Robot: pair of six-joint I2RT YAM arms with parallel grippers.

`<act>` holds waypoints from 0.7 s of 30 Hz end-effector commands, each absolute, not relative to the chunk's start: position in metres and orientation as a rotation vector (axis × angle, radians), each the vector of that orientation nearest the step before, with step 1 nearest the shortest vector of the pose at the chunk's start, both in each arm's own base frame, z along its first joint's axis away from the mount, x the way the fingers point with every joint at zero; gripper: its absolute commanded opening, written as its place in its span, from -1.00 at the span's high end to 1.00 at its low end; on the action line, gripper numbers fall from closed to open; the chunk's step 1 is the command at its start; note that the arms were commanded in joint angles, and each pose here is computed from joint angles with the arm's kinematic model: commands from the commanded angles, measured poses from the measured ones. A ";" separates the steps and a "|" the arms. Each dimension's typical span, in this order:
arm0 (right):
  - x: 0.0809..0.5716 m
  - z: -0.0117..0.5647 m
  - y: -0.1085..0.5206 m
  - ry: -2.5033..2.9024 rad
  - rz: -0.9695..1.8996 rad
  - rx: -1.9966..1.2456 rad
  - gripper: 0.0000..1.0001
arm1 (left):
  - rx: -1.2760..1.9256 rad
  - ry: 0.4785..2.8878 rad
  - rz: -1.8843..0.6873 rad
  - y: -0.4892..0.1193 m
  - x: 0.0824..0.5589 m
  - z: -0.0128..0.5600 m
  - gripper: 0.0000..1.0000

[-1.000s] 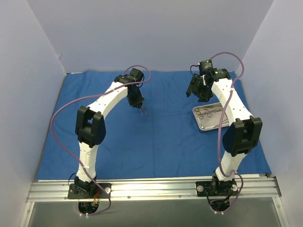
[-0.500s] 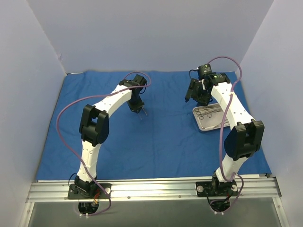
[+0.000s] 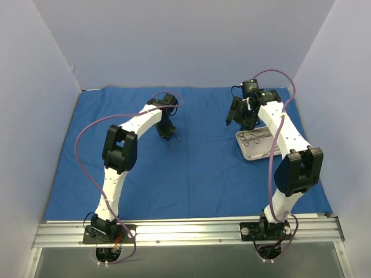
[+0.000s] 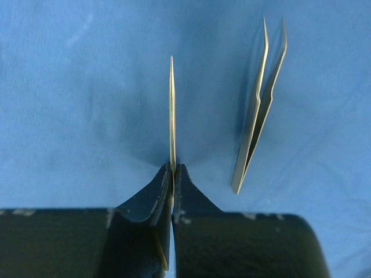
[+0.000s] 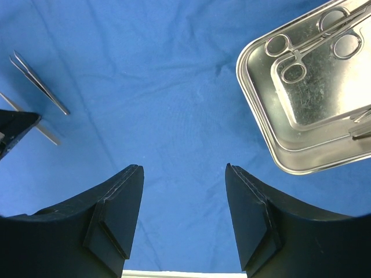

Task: Open and lay out the surgical kit
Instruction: Place the medical item in the surgical kit.

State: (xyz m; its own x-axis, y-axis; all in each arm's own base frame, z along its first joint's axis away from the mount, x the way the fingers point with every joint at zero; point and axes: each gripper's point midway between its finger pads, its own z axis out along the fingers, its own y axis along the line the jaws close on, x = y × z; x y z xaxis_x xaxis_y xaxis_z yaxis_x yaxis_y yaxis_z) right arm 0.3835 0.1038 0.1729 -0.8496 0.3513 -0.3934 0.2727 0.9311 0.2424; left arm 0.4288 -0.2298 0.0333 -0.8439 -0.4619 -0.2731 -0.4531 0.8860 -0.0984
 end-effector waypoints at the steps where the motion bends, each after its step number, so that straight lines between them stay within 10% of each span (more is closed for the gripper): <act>1: 0.379 0.182 0.100 2.636 0.248 0.435 -0.17 | -0.704 2.728 -0.120 -0.236 0.448 0.042 0.95; 21: 0.389 0.172 0.107 2.662 0.272 0.423 -0.16 | -0.693 2.753 -0.094 -0.225 0.458 0.029 0.95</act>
State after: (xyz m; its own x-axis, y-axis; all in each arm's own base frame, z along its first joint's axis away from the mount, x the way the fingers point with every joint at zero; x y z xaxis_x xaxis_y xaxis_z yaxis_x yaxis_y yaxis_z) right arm 0.3852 0.1078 0.1649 -0.8622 0.3441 -0.3717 0.2645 0.9317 0.2490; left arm 0.4486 -0.2275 0.0236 -0.8450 -0.4655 -0.2634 -0.4514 0.8848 -0.1156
